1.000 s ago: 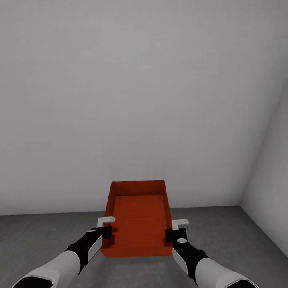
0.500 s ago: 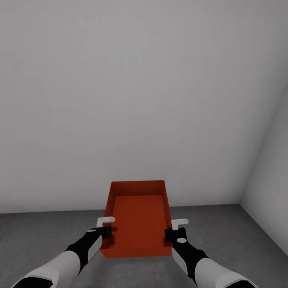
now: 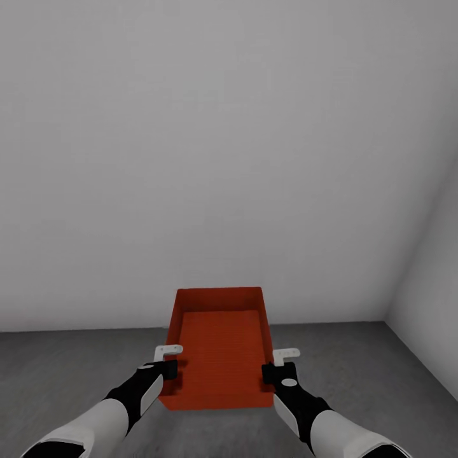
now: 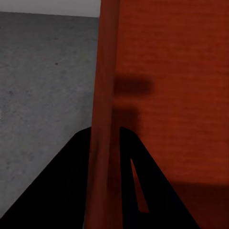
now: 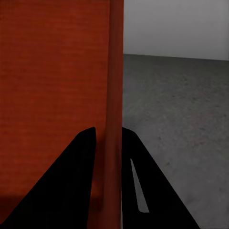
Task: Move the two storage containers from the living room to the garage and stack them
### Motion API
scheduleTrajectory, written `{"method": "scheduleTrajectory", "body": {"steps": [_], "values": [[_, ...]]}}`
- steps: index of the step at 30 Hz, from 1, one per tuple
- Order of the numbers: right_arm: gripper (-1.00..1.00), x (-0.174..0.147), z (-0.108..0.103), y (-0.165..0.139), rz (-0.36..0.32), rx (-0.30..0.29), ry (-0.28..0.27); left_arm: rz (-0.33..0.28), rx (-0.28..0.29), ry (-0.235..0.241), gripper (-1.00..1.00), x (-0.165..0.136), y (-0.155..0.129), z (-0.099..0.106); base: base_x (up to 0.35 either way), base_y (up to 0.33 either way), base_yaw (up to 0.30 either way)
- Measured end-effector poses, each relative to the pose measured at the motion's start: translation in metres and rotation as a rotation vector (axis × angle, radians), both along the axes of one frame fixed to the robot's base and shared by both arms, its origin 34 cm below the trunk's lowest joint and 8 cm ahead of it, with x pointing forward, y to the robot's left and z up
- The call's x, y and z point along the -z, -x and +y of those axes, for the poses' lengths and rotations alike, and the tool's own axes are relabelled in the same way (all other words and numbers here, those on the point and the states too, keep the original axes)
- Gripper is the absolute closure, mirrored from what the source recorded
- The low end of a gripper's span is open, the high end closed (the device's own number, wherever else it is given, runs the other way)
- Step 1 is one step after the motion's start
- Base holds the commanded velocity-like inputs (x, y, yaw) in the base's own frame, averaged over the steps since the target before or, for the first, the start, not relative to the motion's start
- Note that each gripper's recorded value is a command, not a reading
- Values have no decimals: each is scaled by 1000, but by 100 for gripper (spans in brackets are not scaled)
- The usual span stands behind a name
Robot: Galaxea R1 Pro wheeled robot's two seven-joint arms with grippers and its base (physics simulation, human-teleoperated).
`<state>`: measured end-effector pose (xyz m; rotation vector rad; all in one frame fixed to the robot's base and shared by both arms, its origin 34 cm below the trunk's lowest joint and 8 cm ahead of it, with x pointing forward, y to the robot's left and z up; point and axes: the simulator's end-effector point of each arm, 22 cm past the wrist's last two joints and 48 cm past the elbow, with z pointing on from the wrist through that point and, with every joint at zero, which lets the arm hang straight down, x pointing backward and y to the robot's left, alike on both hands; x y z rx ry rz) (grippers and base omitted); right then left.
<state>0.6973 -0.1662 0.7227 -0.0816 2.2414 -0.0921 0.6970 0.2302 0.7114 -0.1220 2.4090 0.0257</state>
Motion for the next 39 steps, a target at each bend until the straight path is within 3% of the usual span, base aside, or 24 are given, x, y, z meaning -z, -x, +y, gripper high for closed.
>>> {"method": "scheduleTrajectory", "body": {"steps": [18,39], "values": [[100,42,0,3,26,0,2,26,-1,2,100,43,4,0,0,0,65],[100,61,2,10,69,0,1,71,-1,0,100,61,11,2,0,0,66]]}}
